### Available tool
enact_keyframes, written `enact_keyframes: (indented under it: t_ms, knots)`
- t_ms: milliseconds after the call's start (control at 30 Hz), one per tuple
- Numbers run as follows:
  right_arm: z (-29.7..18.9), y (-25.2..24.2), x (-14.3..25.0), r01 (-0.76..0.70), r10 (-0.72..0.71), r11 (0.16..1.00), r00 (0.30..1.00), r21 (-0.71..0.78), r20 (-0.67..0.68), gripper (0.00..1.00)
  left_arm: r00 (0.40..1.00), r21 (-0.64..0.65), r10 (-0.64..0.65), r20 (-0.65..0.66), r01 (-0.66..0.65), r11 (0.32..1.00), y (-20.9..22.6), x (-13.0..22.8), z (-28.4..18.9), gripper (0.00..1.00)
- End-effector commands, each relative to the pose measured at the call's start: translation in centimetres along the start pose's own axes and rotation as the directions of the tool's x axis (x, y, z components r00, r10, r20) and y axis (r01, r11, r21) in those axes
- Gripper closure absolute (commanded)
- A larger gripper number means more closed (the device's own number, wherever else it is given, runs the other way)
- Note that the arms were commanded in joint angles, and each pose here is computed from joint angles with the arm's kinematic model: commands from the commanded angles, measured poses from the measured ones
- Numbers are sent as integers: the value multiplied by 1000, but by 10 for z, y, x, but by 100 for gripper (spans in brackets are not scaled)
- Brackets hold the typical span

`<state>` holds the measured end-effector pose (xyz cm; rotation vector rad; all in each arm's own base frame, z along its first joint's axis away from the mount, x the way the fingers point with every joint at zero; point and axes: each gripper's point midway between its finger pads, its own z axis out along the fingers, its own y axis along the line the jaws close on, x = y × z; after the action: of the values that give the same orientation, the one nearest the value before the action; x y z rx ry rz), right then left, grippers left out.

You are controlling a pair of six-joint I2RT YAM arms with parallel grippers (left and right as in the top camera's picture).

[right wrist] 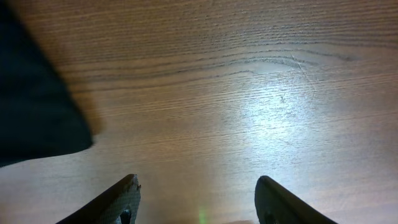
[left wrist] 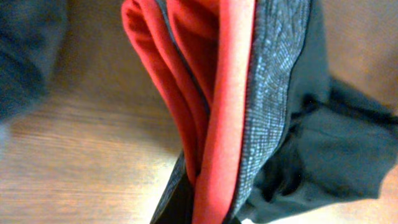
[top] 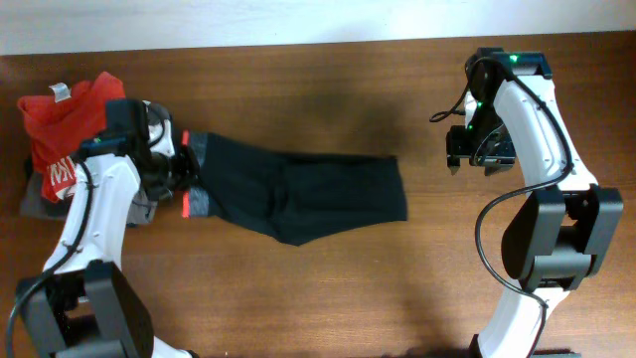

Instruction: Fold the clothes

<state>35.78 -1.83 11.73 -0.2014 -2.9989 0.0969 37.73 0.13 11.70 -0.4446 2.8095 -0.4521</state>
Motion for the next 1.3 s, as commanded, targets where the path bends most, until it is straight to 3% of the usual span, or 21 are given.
enact_keyframes:
  t_ms: [0, 567, 767, 933, 1267]
  knots:
    - [0, 0, 1, 6, -6, 1000, 1000, -2, -2, 36, 997, -9, 43, 62, -42, 999, -15, -14, -22, 100]
    - [0, 0, 0, 5, -5, 1000, 1000, -3, 2, 37, 946, 135, 313, 85, -322, 937, -172, 34, 13, 99]
    - [0, 4, 1, 6, -6, 1000, 1000, -21, 0, 37, 925, 158, 375, 58, -380, 911, -197, 52, 36, 99]
    - [0, 5, 0, 5, -5, 999, 1000, -32, -1, 37, 904, 194, 412, 113, -427, 883, -221, 52, 40, 98]
    - [1, 8, -1, 8, -8, 999, 1000, -39, 2, 37, 892, 206, 447, 62, -450, 869, -230, 71, 62, 98]
